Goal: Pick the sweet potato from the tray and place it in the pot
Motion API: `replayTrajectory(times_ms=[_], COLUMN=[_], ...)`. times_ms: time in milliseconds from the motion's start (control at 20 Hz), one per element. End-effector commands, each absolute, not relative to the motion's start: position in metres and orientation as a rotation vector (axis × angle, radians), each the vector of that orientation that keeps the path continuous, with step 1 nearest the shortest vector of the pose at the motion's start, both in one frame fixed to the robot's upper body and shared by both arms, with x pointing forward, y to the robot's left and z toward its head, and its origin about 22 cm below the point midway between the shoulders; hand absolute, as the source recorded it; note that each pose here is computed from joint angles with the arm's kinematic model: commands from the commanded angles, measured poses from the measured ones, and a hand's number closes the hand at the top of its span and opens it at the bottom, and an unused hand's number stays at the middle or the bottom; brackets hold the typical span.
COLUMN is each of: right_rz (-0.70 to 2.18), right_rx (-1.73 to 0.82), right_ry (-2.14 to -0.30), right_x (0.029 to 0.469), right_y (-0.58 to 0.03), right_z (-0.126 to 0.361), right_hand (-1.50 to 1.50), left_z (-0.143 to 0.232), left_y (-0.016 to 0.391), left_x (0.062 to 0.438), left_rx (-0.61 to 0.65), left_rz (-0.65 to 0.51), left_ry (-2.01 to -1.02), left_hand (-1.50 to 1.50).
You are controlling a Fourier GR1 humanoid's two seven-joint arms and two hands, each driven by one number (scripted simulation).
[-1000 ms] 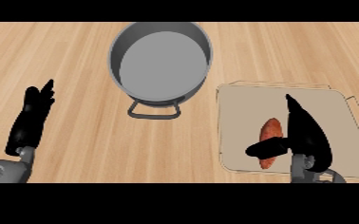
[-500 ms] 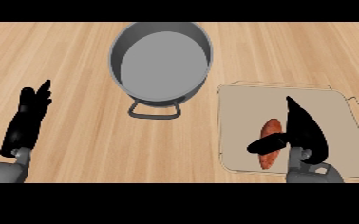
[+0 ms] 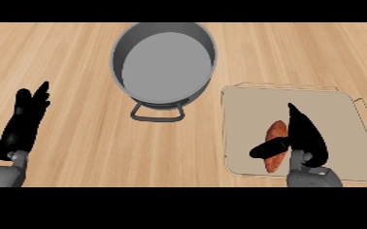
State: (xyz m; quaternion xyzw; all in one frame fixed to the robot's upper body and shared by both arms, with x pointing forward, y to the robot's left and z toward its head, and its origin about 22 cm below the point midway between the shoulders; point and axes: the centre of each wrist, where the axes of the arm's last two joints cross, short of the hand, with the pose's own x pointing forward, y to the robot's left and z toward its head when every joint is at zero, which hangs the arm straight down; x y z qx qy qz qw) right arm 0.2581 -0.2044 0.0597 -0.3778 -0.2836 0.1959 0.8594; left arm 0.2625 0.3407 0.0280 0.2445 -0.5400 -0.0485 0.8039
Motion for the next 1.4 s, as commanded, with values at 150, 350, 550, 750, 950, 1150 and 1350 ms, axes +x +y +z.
replayTrajectory(times_ms=[150,350,550,750,950,1150,1350], right_rz=[0.38,0.378,0.4,0.431,0.518,0.489,0.835], right_rx=[-0.808,-0.788,-0.753,-0.884,-0.975,-1.024,-0.985], right_ry=[-0.441,-0.449,-0.467,-0.527,-0.526,-0.575,-0.796], right_x=[0.263,0.266,0.265,0.263,0.266,0.262,0.289], right_y=[-0.192,-0.197,-0.206,-0.211,-0.204,-0.205,-0.234], right_z=[0.037,0.035,0.042,0.042,0.012,0.038,0.057], right_hand=[-1.5,-1.5,1.5,1.5,1.5,1.5,1.5], left_z=[0.031,0.019,0.031,0.021,0.026,0.037,0.025], left_y=[0.348,0.324,0.321,0.34,0.318,0.338,0.325], left_x=[0.254,0.269,0.243,0.27,0.264,0.263,0.266], left_rx=[0.521,0.526,0.519,0.513,0.502,0.54,0.524], left_rz=[-0.101,-0.114,-0.107,-0.098,-0.095,-0.108,-0.117], left_ry=[-1.164,-1.159,-1.169,-1.156,-1.179,-1.16,-1.172], left_hand=[0.0,0.0,0.0,0.0,0.0,0.0,0.0])
